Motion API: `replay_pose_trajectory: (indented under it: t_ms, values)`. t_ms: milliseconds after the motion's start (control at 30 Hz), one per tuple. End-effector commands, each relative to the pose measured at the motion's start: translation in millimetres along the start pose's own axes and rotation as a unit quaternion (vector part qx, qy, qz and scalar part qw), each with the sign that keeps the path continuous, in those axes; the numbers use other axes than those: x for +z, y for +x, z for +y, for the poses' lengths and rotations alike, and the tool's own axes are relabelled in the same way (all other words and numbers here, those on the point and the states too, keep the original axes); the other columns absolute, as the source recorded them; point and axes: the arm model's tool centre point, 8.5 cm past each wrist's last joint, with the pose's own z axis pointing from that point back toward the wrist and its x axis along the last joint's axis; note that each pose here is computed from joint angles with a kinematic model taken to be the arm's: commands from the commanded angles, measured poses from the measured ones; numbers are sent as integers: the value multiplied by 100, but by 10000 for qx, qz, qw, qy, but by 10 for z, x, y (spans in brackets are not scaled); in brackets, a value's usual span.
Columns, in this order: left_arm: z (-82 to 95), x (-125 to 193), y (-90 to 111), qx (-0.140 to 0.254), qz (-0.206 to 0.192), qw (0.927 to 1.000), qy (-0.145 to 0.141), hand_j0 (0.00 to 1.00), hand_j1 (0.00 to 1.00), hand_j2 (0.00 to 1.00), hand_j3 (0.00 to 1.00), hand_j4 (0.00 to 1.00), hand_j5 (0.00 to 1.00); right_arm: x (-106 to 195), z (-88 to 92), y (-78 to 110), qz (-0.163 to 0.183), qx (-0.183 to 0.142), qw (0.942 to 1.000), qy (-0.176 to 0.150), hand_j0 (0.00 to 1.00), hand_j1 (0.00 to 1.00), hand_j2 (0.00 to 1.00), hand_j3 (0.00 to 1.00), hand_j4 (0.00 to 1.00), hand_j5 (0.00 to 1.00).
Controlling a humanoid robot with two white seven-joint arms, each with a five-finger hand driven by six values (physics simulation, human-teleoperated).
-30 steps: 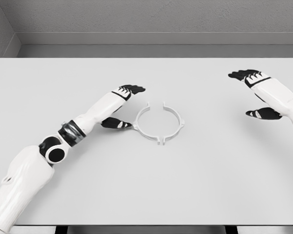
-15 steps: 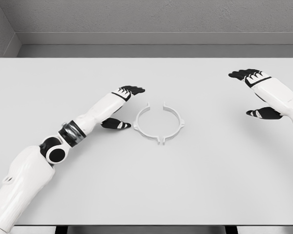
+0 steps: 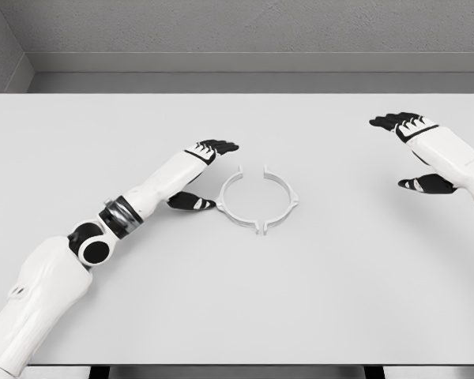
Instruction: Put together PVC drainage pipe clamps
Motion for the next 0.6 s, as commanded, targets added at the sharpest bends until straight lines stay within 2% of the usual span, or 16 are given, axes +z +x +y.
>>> replay_pose_trajectory:
  t_ms: [0, 567]
  values:
    - [1, -4, 5, 28, -7, 10000, 18, 100, 100, 100, 100, 100, 100, 1, -7, 0, -5, -28, 10000, -23, 100, 100, 100, 100, 100, 100]
    - [-73, -103, 100, 121, -109, 9998, 61, 100, 100, 100, 100, 100, 100, 7, -4, -3, 3, -31, 10000, -22, 100, 100, 100, 100, 100, 100]
